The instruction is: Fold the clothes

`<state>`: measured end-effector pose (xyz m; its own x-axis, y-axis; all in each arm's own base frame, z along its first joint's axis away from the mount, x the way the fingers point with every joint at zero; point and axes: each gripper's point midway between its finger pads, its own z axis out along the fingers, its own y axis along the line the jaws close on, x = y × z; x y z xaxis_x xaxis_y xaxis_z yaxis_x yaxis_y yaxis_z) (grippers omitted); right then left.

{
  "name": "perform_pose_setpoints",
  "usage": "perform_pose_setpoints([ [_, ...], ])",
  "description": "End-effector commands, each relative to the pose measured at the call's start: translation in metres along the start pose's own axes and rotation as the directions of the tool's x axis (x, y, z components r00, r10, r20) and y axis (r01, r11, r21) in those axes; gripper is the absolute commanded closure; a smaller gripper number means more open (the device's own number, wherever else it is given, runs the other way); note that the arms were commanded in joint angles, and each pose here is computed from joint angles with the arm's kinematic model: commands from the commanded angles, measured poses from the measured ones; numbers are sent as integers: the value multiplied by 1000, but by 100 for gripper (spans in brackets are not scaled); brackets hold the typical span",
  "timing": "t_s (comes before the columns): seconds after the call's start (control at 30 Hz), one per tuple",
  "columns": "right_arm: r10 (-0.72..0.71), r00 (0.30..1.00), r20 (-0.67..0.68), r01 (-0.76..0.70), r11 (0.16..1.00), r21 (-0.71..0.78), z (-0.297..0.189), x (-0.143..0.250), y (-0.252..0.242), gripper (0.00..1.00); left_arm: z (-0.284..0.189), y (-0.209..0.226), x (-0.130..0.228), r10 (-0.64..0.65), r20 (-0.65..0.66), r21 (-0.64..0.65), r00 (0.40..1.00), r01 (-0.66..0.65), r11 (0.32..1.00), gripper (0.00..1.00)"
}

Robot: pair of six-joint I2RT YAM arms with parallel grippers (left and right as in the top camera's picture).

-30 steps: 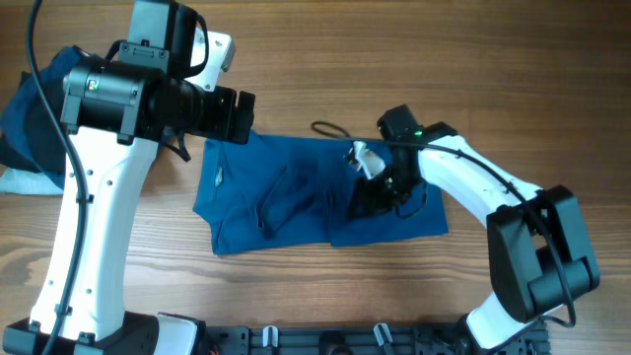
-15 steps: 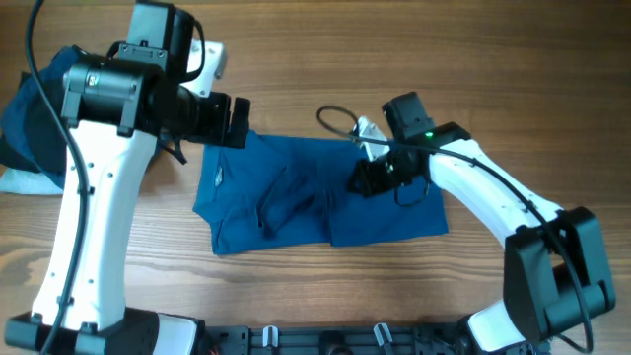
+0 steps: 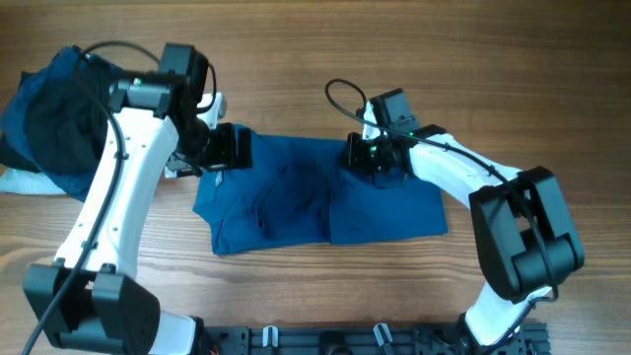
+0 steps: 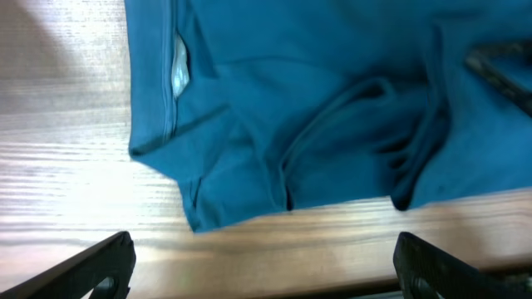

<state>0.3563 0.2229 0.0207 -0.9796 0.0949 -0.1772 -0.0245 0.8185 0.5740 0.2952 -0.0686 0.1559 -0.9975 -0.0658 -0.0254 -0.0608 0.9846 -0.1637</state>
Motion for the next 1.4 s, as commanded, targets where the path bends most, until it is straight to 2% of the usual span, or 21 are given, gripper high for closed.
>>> perform_pose_setpoints([
  [0.0,-182,983,37,186,963,-193,-31,-6,44,75,37,27,13,-158,-64,-10,985,158,987,0],
  [0.1,-312,943,115,332,902,-277,-66,-6,78,58,63,43,23,-220,-93,10,971,221,975,0],
  [0.27,-394,893,218,444,853,-273,-119,0,106,50,97,67,35,-318,-109,51,942,325,944,0],
  [0.4,-414,873,259,477,836,-270,-141,3,117,50,117,68,36,-359,-97,157,928,371,915,0],
  [0.6,-418,864,280,487,834,-258,-151,4,120,50,140,53,37,-346,-111,301,932,364,881,0],
  [0.83,-414,870,268,479,840,-255,-150,6,117,51,150,23,30,-222,-127,504,967,256,825,0],
  [0.97,-412,872,264,475,842,-255,-149,7,117,52,152,23,27,-213,-116,513,970,242,824,4],
  [1.13,-405,875,263,468,846,-254,-149,6,116,53,152,23,24,-178,-83,519,981,195,832,26],
  [1.23,-405,875,263,468,847,-253,-149,6,116,55,152,23,18,-173,-55,522,983,176,835,22],
  [1.37,-405,876,262,468,847,-254,-149,7,116,55,152,24,11,-167,-20,524,986,152,838,28],
])
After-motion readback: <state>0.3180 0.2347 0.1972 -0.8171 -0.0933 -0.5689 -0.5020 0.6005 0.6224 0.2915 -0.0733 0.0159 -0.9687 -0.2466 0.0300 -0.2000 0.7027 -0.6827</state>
